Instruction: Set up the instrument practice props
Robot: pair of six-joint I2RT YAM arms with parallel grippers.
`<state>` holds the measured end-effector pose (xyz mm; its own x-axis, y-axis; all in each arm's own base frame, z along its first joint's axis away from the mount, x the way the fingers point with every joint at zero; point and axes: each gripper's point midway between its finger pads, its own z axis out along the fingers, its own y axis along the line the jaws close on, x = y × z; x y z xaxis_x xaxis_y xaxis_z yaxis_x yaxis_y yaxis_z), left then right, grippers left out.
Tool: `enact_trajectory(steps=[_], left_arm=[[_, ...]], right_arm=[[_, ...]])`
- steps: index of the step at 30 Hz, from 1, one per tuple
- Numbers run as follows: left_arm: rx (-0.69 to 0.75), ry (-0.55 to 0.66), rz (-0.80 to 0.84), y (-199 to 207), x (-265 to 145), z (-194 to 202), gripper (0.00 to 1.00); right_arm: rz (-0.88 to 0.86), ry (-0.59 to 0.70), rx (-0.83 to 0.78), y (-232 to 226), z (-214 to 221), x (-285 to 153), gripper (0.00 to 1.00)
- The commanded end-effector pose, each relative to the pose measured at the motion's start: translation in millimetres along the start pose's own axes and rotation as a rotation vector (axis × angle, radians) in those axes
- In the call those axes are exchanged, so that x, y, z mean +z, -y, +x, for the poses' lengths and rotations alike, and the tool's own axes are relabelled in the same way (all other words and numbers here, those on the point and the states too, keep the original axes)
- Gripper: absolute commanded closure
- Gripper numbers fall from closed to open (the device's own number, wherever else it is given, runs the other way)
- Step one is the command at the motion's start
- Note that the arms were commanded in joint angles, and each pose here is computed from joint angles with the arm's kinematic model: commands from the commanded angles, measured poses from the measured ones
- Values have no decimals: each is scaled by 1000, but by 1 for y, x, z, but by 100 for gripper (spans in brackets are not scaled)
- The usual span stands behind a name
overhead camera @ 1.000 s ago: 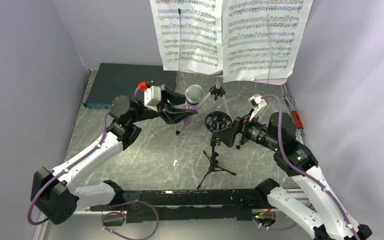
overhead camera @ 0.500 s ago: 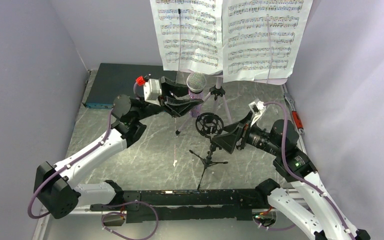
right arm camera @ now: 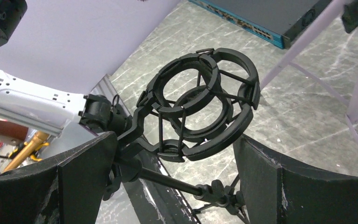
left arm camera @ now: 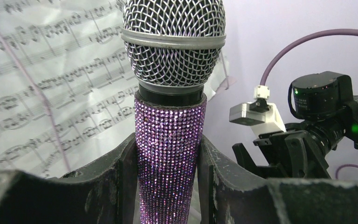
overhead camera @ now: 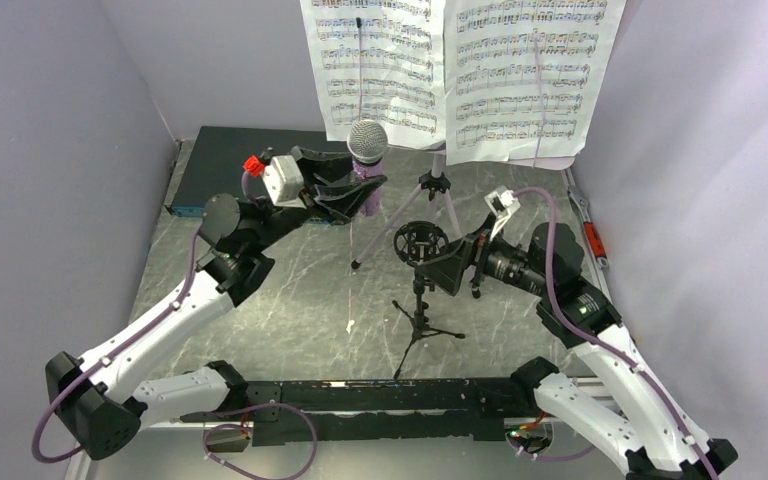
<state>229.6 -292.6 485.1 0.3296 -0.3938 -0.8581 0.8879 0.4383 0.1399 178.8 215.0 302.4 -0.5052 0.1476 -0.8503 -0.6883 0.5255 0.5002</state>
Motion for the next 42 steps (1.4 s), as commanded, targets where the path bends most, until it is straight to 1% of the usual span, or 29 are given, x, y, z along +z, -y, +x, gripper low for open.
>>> enact_trajectory(steps=[1, 8, 11, 16, 18, 30, 35, 42], left_arm=[[110, 68, -82, -12, -7, -32, 97], [124, 48, -97, -16, -8, -26, 97], [119, 46, -97, -16, -6, -22, 97], [102, 59, -81, -14, -4, -19, 97], [99, 64, -74, -13, -3, -20, 97], [97, 75, -105, -14, -11, -25, 97], [96, 80, -114, -15, -14, -27, 97], [121, 82, -138, -18, -17, -29, 97]], right_arm=[[-125, -57, -64, -19, 0, 6, 0], [-194, -112, -98, -25, 10, 7, 0], [-142, -120, -105, -16, 13, 6, 0], [50, -120, -72, 17, 16, 6, 0], [73, -115, -72, 21, 15, 7, 0], [54, 6, -91, 12, -27, 19, 0], [-6, 71, -100, -5, -47, 19, 0], [-51, 178, -131, -25, -74, 8, 0]])
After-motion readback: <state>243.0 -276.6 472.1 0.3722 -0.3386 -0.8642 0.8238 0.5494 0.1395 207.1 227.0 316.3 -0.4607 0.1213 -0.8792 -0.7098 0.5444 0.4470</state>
